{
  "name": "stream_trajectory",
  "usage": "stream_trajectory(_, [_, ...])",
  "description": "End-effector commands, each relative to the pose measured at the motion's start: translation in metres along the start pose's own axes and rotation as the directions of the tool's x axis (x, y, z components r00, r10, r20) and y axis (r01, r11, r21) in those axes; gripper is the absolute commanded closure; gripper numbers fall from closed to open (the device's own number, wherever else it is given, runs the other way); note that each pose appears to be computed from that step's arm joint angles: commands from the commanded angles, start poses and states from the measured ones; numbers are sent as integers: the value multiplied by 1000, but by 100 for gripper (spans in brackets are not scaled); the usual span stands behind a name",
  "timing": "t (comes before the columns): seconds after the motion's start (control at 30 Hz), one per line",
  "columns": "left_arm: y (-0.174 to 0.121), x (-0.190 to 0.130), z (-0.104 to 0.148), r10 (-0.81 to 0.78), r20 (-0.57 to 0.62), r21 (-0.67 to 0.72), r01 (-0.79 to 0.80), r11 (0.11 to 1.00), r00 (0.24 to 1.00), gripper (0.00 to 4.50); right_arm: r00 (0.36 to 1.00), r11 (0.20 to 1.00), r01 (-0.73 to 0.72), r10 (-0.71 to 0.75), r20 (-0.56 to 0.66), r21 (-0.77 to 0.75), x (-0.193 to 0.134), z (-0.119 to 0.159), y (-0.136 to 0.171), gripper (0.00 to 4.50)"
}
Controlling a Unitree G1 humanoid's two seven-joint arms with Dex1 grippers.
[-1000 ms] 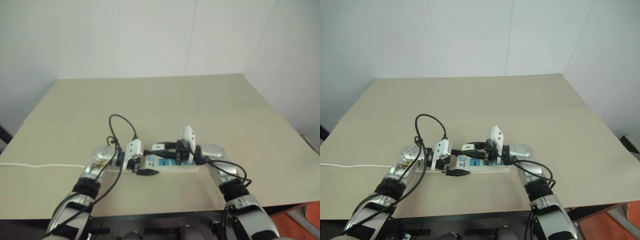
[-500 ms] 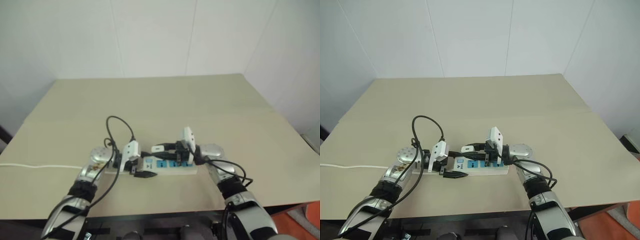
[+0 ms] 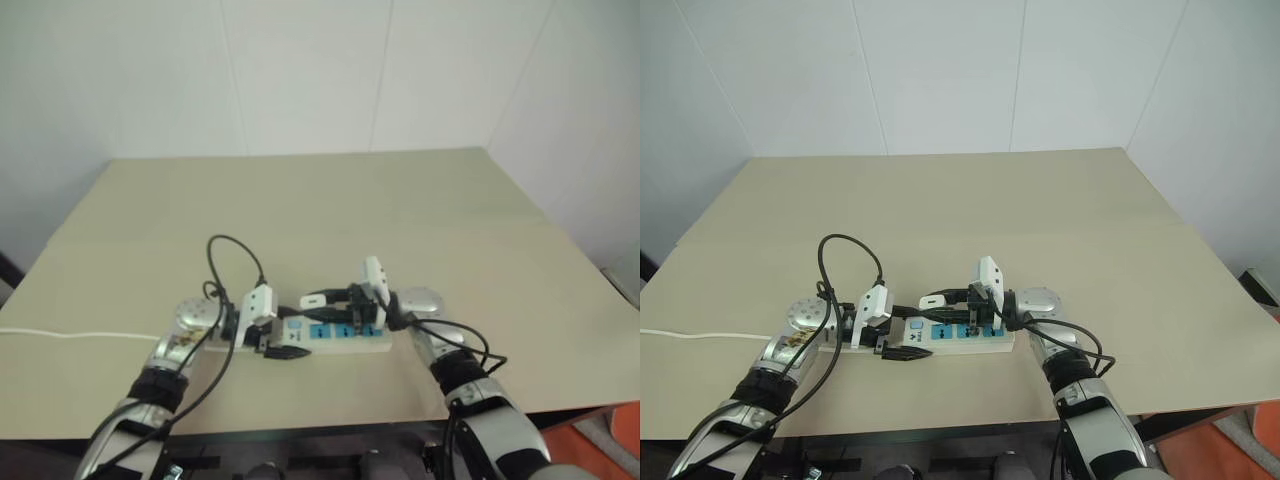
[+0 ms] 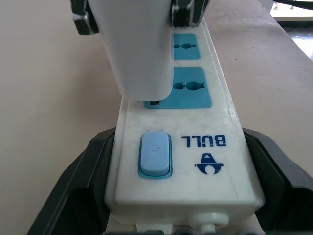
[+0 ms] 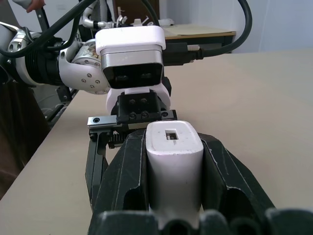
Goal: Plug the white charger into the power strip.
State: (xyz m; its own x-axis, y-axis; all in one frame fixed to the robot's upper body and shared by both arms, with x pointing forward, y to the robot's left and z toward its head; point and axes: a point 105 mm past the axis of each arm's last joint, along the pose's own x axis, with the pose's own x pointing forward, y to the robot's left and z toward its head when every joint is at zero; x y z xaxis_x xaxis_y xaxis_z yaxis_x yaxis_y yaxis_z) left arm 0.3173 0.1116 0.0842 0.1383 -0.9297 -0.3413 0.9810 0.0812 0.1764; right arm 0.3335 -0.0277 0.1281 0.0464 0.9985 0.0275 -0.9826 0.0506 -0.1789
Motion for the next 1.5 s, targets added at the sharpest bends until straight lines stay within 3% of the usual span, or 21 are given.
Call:
stream_trajectory(0.03, [-3, -16, -12, 1, -61, -23, -3, 1000, 998, 121, 995, 996, 86, -85, -59, 17, -28, -13, -8, 338])
stream_trajectory(0.93, [-1, -13, -11, -4, -61, -24, 2, 1000, 998, 121, 972, 979, 194, -183, -146, 68, -58, -37, -5, 338])
stream_trajectory(1.5, [1, -6, -10, -7, -50, -20, 6, 1000, 999, 121, 986, 985, 133, -121, -110, 109, -26, -12, -4, 338])
